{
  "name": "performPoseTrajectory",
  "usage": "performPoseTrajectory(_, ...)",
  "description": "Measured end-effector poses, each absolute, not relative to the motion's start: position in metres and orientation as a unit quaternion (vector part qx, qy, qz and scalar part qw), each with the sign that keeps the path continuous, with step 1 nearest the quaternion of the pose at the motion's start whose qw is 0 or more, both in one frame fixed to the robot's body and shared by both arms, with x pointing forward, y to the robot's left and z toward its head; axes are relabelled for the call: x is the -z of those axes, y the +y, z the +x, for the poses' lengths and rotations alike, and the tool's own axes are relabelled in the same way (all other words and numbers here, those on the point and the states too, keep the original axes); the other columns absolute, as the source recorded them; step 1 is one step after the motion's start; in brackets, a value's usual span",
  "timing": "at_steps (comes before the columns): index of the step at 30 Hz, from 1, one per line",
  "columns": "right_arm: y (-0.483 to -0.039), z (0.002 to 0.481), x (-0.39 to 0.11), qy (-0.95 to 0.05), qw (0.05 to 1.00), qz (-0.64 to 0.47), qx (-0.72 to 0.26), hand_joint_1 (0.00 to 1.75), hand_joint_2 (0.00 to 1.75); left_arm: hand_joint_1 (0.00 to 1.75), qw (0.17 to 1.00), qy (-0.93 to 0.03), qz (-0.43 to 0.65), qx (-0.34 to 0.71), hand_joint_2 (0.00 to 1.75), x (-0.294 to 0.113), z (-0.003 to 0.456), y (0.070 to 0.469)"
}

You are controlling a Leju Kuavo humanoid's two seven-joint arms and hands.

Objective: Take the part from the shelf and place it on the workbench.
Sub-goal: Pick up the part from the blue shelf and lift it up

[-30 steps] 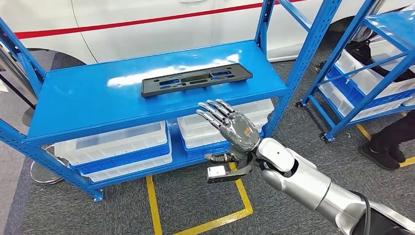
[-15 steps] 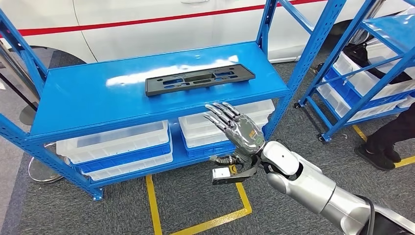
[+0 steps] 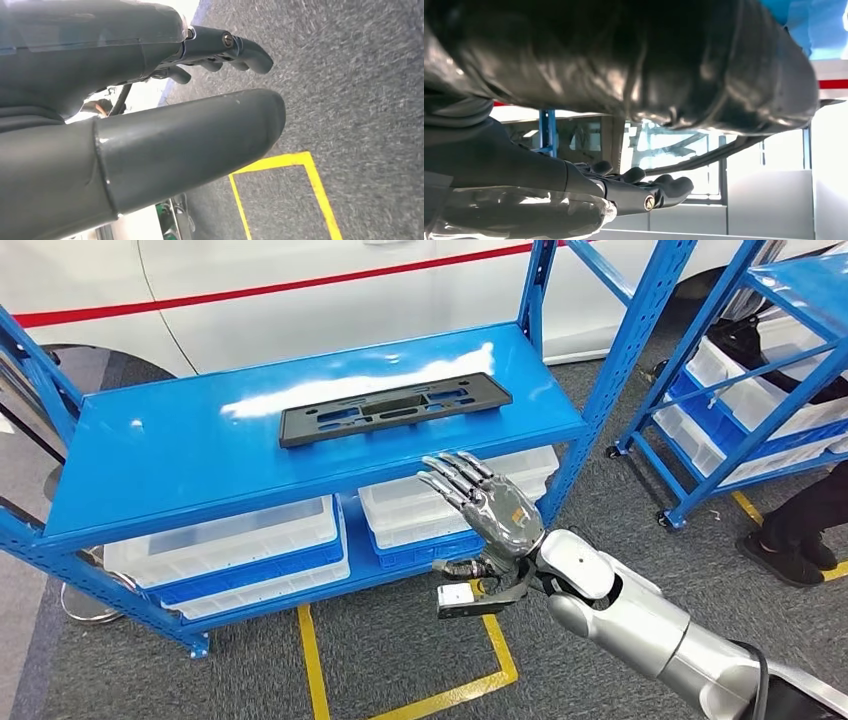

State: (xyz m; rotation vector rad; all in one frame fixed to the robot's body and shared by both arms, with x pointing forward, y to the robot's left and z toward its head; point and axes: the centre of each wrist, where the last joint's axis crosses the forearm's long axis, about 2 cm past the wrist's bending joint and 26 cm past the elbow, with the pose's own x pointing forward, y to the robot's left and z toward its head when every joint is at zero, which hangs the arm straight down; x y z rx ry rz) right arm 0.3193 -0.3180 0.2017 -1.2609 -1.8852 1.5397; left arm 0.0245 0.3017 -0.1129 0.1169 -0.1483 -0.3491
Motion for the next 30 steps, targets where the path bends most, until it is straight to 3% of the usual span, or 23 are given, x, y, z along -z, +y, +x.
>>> performPoseTrajectory(30, -0.329, 0.320, -0.203, -0.666, 0.212, -0.450, -0.555, 0.00, 0.00, 0.00, 0.980, -0.081, 0.049, 0.175, 0.00, 0.113, 0.024, 0.295)
